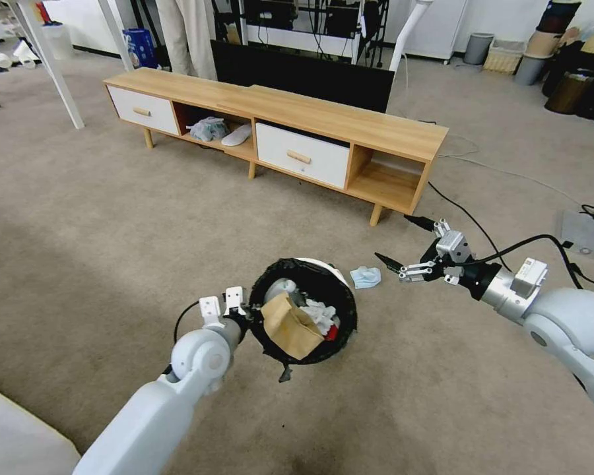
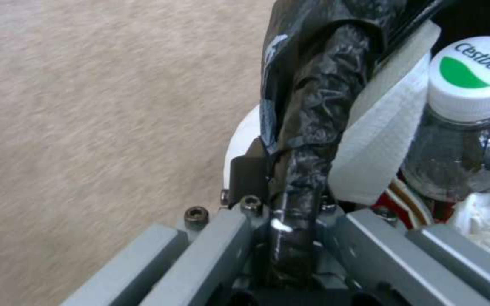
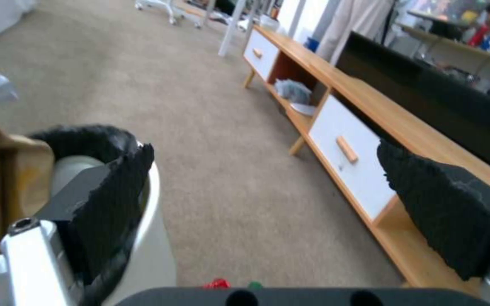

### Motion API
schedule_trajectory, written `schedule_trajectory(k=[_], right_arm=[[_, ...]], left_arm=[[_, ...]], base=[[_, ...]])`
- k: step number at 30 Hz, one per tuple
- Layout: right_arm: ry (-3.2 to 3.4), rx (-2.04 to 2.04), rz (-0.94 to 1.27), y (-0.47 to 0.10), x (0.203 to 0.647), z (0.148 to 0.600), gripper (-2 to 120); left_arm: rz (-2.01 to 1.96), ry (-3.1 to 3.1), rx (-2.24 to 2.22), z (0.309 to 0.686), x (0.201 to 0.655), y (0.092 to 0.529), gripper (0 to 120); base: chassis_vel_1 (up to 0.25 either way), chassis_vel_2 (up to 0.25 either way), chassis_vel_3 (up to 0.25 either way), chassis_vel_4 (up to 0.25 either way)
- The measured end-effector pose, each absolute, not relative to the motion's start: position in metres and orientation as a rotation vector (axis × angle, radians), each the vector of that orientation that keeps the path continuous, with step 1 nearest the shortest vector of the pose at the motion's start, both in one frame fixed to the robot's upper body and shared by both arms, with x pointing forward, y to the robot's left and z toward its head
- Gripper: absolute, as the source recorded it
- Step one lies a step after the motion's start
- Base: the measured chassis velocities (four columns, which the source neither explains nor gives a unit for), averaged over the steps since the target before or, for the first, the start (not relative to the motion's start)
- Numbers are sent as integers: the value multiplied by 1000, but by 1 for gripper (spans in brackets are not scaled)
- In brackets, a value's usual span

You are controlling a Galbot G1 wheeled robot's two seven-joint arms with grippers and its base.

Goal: Pick up the trash bin and place the garbage on the floor into it.

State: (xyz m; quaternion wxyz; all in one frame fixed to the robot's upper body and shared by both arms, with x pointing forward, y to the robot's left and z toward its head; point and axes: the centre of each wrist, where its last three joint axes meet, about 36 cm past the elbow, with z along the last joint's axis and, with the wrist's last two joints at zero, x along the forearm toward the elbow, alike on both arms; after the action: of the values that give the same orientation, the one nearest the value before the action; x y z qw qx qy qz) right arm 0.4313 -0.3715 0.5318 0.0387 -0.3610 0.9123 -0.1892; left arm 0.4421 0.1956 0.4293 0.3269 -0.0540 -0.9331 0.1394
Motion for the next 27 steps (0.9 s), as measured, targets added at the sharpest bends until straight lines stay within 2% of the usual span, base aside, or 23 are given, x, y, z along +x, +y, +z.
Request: schedule_trajectory(k=[10,15,27], right_arm=[[2921,-968,-555,-366,431,522,100],[2954,-903,-546,-367,432,513,100],[3080,-790,-450,-350,435,493,100]], left_arm=[[364,-2422,-13,456,441,209,1],[392,-2448,36,488,442,224,1],[427,-2525,97,537,435,263,1]], base=[[0,0,0,0],[0,0,0,0],[0,0,0,0]])
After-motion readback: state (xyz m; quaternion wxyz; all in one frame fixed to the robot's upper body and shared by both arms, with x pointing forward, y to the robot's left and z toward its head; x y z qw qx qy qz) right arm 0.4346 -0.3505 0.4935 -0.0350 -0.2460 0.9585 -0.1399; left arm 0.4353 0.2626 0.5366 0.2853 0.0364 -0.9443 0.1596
